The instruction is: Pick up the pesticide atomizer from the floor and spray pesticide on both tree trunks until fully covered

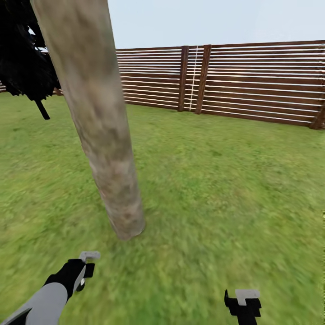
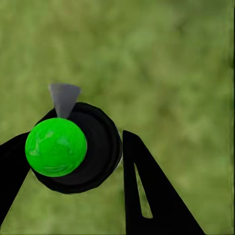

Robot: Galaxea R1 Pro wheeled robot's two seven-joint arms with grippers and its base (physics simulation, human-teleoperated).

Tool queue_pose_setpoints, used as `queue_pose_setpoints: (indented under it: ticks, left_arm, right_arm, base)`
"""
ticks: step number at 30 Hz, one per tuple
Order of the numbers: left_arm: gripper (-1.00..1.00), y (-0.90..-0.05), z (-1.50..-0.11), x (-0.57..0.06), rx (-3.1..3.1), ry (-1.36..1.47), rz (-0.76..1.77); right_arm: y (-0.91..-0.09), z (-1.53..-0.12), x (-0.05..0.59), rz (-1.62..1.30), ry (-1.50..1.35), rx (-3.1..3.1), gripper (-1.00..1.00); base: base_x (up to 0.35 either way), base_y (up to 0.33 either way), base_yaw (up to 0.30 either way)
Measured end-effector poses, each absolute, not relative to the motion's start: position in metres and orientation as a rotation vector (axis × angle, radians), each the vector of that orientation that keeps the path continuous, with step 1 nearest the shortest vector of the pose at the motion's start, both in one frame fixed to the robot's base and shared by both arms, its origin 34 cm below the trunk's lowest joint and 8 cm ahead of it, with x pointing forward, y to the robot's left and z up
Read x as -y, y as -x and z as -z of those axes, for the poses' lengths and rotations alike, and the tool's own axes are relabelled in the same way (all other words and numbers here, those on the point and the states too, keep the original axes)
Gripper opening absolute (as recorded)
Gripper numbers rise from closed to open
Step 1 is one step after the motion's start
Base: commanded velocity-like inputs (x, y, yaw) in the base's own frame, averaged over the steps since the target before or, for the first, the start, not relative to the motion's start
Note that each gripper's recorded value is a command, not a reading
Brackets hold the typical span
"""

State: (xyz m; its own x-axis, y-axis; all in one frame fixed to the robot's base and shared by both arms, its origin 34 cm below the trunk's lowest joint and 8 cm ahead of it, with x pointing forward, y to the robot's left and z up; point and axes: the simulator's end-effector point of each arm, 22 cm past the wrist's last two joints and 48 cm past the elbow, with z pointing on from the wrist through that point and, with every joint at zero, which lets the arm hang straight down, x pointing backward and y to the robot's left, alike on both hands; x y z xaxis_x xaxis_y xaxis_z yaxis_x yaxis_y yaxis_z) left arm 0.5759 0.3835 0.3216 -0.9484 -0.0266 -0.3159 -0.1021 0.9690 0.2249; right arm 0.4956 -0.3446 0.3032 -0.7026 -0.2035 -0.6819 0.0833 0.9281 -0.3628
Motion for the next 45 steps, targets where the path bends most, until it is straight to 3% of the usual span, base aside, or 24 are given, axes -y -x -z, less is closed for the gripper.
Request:
queue_pose_setpoints:
  ticks: [8, 17, 24, 27, 29, 31, 34, 37, 39, 41, 45]
  left_arm:
    - [-1.0, -0.589, -0.324, -0.357, -2.786, 0.032, -0.096]
    - [-1.0, -0.608, -0.334, -0.339, -2.764, -0.054, -0.09]
    - [-1.0, -0.652, -0.37, -0.279, -2.841, -0.164, -0.046]
    - [-1.0, -0.654, -0.373, -0.297, -2.846, -0.17, -0.092]
    - [-1.0, -0.647, -0.374, -0.347, -2.857, -0.134, -0.179]
    - [-1.0, -0.644, -0.371, -0.343, -2.865, -0.11, -0.151]
    - [-1.0, -0.648, -0.368, -0.271, -2.86, -0.155, -0.017]
    - [-1.0, -0.651, -0.371, -0.275, -2.863, -0.168, -0.042]
    - [-1.0, -0.65, -0.377, -0.334, -2.873, -0.124, -0.155]
    - [-1.0, -0.647, -0.379, -0.353, -2.876, -0.1, -0.177]
    - [-1.0, -0.653, -0.378, -0.319, -2.867, -0.119, -0.103]
  right_arm:
    - [-0.495, -0.303, 0.345, 0.476, 0.084, -2.305, 1.0]
    - [-0.493, -0.302, 0.346, 0.477, 0.087, -2.309, 1.0]
    - [-0.493, -0.301, 0.345, 0.475, 0.088, -2.311, 1.0]
    - [-0.492, -0.301, 0.345, 0.475, 0.089, -2.311, 1.0]
    - [-0.492, -0.301, 0.345, 0.475, 0.089, -2.312, 1.0]
    - [-0.492, -0.301, 0.345, 0.476, 0.089, -2.312, 1.0]
    - [-0.488, -0.299, 0.346, 0.478, 0.091, -2.32, 1.0]
    - [-0.487, -0.298, 0.346, 0.479, 0.092, -2.325, 1.0]
    - [-0.487, -0.298, 0.347, 0.48, 0.094, -2.325, 1.0]
    - [-0.487, -0.298, 0.347, 0.48, 0.093, -2.325, 1.0]
    - [-0.486, -0.298, 0.348, 0.482, 0.092, -2.325, 1.0]
  base:
    - [0.024, 0.0, -0.068]
    - [-0.133, 0.0, 0.0]
    - [-0.002, 0.0, 0.0]
    - [0.0, 0.0, 0.0]
    - [0.0, 0.0, 0.0]
    - [0.0, 0.0, 0.0]
    - [0.0, 0.0, 0.0]
    - [0.0, 0.0, 0.0]
    - [-0.005, 0.0, 0.0]
    - [-0.188, 0.023, 0.0]
    - [-0.207, 0.012, 0.0]
